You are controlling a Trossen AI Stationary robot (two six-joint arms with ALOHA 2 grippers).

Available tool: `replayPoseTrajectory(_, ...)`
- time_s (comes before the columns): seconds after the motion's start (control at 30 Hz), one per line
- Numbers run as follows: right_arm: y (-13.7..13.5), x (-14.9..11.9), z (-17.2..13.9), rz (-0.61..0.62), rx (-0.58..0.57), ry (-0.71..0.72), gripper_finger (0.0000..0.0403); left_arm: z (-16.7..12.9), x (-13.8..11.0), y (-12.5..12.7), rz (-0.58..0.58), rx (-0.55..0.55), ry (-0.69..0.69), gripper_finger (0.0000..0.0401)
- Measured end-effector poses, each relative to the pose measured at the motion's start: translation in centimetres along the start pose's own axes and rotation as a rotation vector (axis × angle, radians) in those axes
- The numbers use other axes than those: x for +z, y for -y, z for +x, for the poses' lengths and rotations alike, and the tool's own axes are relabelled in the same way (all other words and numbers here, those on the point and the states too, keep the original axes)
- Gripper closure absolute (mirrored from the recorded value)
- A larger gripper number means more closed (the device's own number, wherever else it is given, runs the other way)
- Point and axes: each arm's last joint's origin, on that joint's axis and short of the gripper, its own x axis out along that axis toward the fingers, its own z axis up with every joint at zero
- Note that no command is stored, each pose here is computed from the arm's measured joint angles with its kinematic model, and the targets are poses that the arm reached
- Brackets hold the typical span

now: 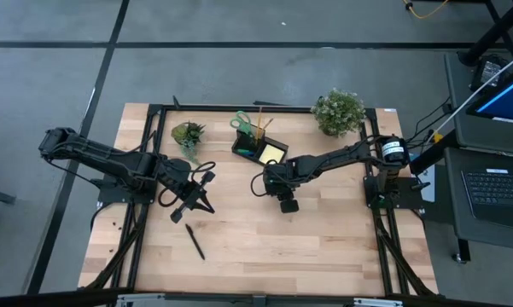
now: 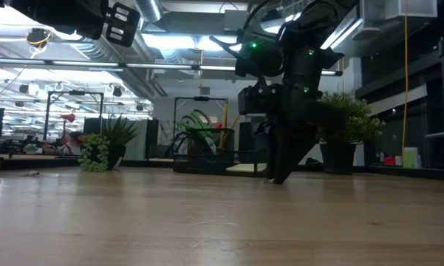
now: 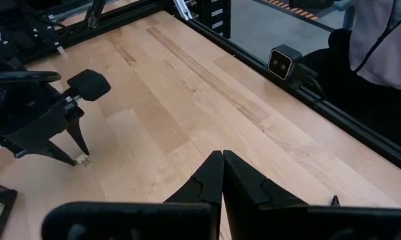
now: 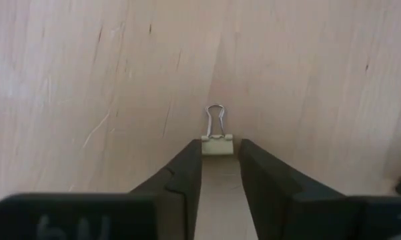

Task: Pick and place office supplies into organizer
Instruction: Put the right binder clip into the desk organizer

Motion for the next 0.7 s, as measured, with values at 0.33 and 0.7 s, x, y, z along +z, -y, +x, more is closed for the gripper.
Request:
replayPoseTrajectory(0.33, 0.1, 0.3, -0.2, 0.009, -0.006, 0.008, 0.0322, 0.0, 0.0, 0.0, 0.0, 0.0, 0.0, 0.0397)
replayPoseTrajectory(0.7, 0.4, 1.6, -1.2, 0.024, -0.024, 0.021, 0.0337, 0.0, 0.0, 0.0, 0.0, 0.0, 0.0, 0.0399)
